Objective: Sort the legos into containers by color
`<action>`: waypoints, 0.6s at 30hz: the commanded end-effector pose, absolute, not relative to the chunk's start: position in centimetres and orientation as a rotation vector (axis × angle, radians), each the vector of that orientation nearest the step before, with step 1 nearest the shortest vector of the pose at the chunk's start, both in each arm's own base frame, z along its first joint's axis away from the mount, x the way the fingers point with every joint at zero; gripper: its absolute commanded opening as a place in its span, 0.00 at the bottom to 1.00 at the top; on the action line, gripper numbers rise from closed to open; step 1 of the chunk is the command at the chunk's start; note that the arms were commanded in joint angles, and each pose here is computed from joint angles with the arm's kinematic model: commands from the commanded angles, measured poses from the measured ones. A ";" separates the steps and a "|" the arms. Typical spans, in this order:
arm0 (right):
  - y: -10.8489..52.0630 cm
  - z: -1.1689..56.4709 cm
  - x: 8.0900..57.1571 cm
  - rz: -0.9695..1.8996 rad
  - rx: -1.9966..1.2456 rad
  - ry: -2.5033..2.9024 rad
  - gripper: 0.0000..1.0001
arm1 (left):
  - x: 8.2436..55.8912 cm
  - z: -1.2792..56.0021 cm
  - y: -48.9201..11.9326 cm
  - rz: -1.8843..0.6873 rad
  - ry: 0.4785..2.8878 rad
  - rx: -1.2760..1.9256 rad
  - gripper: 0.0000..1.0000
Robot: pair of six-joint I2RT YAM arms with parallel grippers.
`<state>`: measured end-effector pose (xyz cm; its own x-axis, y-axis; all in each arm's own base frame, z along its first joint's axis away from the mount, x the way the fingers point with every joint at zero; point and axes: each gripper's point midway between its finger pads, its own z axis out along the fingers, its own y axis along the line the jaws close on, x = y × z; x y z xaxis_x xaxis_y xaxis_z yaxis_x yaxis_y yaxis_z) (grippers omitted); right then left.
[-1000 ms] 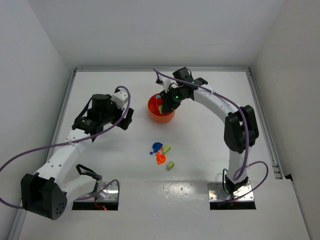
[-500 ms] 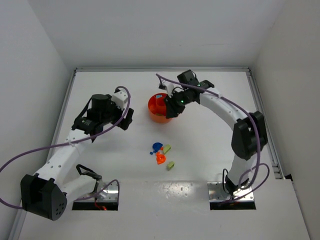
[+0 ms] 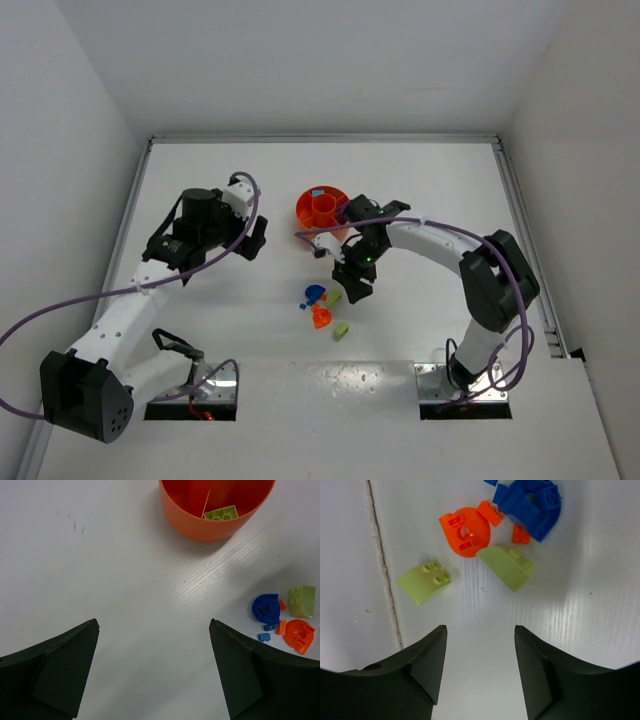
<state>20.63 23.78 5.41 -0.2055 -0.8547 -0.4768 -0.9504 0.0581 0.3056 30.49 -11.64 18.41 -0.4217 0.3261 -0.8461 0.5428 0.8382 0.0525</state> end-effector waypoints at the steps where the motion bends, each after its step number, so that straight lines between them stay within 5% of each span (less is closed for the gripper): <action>1: 25.7 5.4 21.4 0.782 -1.930 1.986 0.58 | 31.0 19.1 -11.6 -0.286 2.022 0.609 0.98; 8: 27.1 3.7 21.1 0.719 -1.967 1.900 0.67 | 31.0 19.1 -11.3 -0.274 2.024 0.577 1.00; 18: 28.2 1.8 21.5 0.641 -1.996 1.869 0.68 | 31.5 19.5 -9.5 -0.202 2.009 0.477 1.00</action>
<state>20.78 27.20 2.34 0.0005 -0.8584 -0.5129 -0.9921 -0.0648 0.1074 30.98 -10.19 18.22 -0.4420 0.2859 -0.8502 0.4600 0.8860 0.0588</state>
